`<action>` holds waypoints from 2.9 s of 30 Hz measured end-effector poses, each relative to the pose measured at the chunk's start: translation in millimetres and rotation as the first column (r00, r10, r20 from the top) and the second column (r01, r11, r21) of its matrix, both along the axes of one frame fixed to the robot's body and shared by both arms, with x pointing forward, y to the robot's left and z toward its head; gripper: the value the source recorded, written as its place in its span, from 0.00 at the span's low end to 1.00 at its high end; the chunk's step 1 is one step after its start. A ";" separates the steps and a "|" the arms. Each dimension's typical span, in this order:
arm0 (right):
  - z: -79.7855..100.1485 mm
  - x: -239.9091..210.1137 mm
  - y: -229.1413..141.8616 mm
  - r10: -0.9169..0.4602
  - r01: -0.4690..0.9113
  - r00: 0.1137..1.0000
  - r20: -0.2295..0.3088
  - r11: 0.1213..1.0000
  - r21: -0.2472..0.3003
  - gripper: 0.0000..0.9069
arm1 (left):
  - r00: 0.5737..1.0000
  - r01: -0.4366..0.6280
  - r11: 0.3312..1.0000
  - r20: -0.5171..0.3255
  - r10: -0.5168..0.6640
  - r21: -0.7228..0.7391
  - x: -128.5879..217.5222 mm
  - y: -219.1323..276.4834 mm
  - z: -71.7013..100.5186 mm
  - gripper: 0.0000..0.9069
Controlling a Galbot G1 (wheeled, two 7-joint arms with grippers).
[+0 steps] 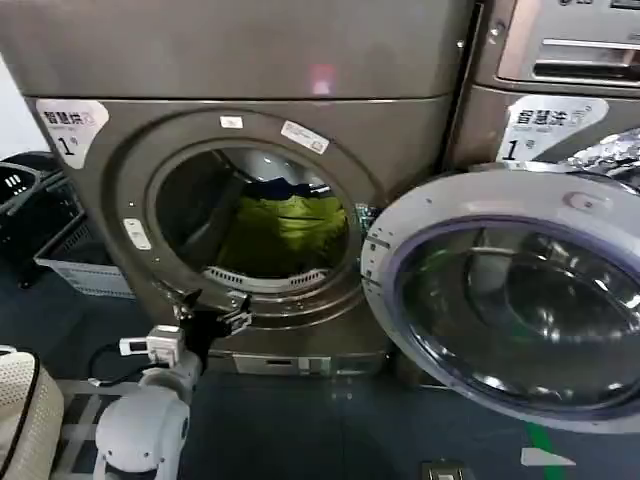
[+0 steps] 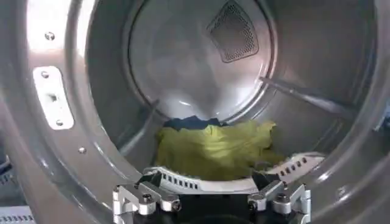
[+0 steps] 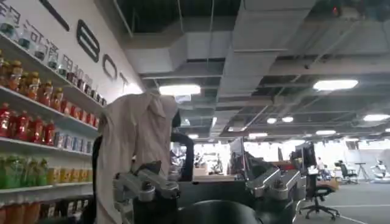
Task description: Grasp the clothes from the dryer.
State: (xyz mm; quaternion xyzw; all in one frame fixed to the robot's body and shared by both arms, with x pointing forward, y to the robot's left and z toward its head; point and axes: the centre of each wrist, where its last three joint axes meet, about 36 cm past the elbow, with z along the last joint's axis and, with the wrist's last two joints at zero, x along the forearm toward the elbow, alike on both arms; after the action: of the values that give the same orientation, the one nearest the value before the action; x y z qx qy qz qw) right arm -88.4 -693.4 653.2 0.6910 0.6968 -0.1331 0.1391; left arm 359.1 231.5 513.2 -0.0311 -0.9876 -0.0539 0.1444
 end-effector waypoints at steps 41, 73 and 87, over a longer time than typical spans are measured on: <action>-7.4 3.7 -0.8 0.009 -0.009 1.000 0.000 1.000 -0.002 1.00 | 1.000 -0.018 0.999 0.009 0.018 0.026 18.9 -6.0 -2.2 1.00; -17.5 24.9 -5.0 0.049 -0.049 0.999 -0.010 0.999 0.004 1.00 | 0.998 0.056 0.951 0.023 -0.067 0.303 234.6 -9.9 -29.3 1.00; -24.2 27.2 -6.9 0.051 -0.051 0.998 -0.031 0.999 0.007 1.00 | 0.777 0.572 0.312 -0.379 -0.503 0.759 304.0 9.3 1.0 1.00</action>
State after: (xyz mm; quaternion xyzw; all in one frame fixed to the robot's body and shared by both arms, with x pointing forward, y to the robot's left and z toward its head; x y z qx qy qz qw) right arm -61.3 -700.3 629.0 0.6712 0.7167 -0.1381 0.1296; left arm 663.1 240.7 514.2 -0.2851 -0.7575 -0.5681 0.1493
